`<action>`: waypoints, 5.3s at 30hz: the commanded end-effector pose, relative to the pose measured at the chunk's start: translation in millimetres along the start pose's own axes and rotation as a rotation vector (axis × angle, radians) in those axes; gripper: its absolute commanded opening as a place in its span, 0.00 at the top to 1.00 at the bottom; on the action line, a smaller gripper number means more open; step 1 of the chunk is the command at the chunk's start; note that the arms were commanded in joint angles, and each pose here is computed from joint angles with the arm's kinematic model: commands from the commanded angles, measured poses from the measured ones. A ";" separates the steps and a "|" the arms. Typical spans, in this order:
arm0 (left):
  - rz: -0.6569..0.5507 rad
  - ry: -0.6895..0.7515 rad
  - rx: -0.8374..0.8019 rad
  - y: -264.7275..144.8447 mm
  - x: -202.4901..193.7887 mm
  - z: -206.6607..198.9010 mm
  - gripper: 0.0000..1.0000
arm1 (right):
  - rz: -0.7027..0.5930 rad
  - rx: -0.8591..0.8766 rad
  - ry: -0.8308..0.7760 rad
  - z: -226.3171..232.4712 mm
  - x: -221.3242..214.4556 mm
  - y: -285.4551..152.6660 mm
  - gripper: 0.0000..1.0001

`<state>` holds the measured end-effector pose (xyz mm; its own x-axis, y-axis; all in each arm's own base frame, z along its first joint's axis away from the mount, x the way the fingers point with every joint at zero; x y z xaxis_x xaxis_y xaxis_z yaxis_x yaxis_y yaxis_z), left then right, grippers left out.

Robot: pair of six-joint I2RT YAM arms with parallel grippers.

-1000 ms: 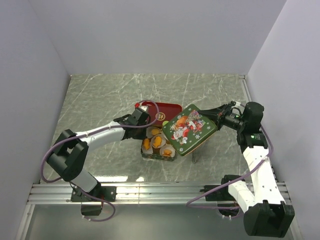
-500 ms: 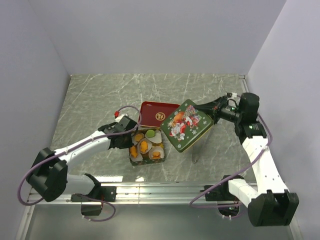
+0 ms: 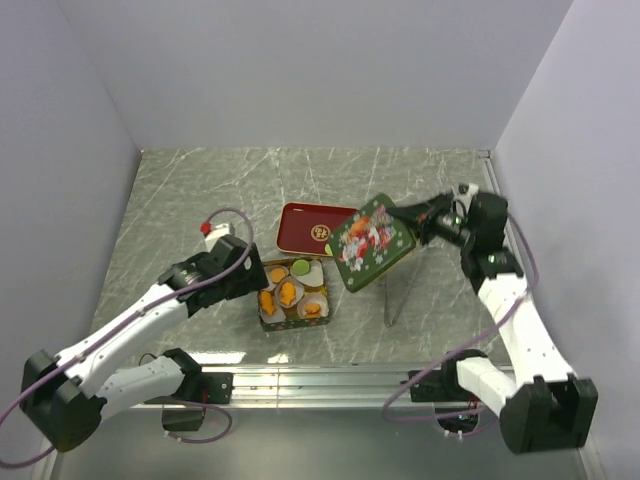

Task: Pack the cookies

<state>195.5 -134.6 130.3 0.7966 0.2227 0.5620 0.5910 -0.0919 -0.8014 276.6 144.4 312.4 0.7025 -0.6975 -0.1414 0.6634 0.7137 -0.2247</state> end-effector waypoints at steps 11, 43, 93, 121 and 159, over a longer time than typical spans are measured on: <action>-0.366 -0.238 -0.179 -68.9 51.1 6.8 0.01 | -0.267 0.468 0.002 -40.8 -13.6 -26.3 1.00; -0.471 -0.340 -0.438 -65.8 26.1 8.6 0.01 | 0.060 0.700 -0.004 -16.7 -119.2 63.2 1.00; -0.367 -0.380 -0.446 22.5 -10.2 8.2 0.01 | -0.140 0.207 -0.071 -137.9 -138.1 139.3 1.00; -0.292 -0.393 -0.609 34.4 -14.8 -17.8 0.14 | -0.140 0.125 0.114 -198.8 -122.5 119.0 1.00; -0.198 0.058 -0.441 35.0 11.9 -32.0 0.37 | -0.315 0.396 -0.273 -9.8 -28.7 -24.0 1.00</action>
<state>222.3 -152.5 103.2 0.6546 0.3112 0.6889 0.7490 -0.3899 -0.5357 246.7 151.4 317.8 0.4343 -0.8986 0.0629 0.8602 0.4345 0.2669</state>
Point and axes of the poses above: each gripper's point midway between its finger pads, its own y axis out along the fingers, its own z axis along the line the jaws close on, x = y × z, the point moved 3 cm from there along -y, back along the fingers, and after that the axes turned 6 degrees about y, right-handed, at the moved point
